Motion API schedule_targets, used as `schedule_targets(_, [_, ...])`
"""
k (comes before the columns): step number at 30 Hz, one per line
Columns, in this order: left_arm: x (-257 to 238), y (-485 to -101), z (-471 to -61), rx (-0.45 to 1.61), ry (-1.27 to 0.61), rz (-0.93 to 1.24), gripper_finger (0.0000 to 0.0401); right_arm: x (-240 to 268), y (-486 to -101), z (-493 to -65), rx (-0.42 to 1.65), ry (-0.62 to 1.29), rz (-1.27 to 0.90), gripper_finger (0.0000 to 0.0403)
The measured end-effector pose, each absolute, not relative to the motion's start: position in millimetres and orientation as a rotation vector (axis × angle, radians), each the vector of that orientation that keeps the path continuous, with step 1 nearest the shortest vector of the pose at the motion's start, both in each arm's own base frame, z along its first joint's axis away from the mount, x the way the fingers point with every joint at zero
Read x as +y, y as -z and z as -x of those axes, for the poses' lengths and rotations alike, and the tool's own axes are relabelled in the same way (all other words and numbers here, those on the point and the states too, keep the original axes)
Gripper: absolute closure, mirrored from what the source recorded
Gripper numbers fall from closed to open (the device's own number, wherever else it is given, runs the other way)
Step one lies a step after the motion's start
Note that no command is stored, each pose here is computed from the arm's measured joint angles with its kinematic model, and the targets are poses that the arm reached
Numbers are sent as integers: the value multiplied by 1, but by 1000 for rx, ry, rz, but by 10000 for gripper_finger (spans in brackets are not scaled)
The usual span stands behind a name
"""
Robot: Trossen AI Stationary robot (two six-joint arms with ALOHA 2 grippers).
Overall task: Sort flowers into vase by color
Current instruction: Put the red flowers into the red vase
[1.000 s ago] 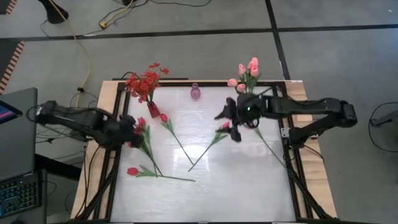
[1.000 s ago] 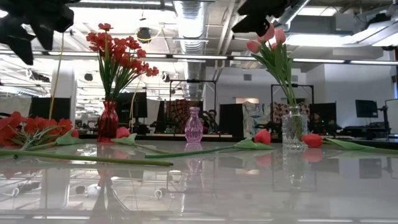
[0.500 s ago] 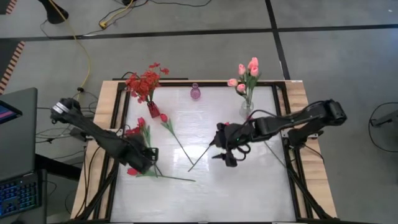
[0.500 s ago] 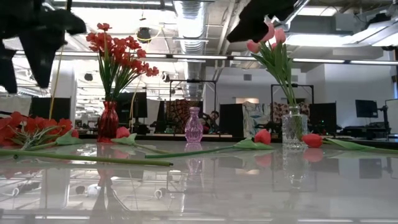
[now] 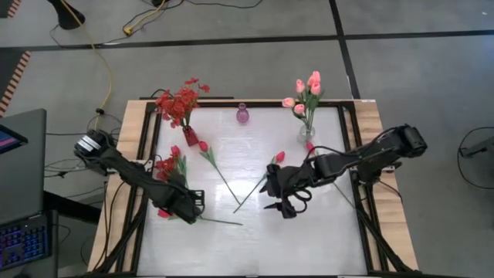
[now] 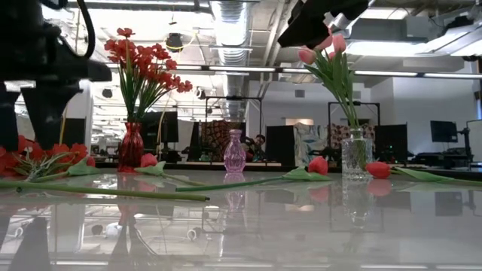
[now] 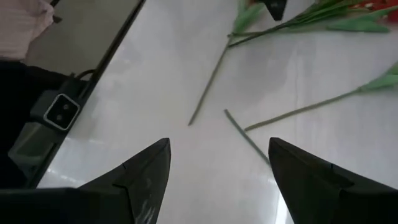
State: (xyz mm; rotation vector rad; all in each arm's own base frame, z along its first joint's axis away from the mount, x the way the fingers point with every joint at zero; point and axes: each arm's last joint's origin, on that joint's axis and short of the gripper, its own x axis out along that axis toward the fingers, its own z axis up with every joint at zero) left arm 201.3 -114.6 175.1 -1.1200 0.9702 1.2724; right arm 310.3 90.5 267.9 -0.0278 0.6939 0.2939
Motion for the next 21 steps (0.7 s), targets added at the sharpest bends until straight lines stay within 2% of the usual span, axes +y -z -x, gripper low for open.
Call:
schedule_targets(7, [-112, -151, -196, 953, -1254, 1203, 237, 101, -267, -307, 701, -330, 46, 104])
schedule_targets(21, [-103, -139, -194, 937, -1214, 1209, 243, 96, -267, -308, 699, -323, 65, 104])
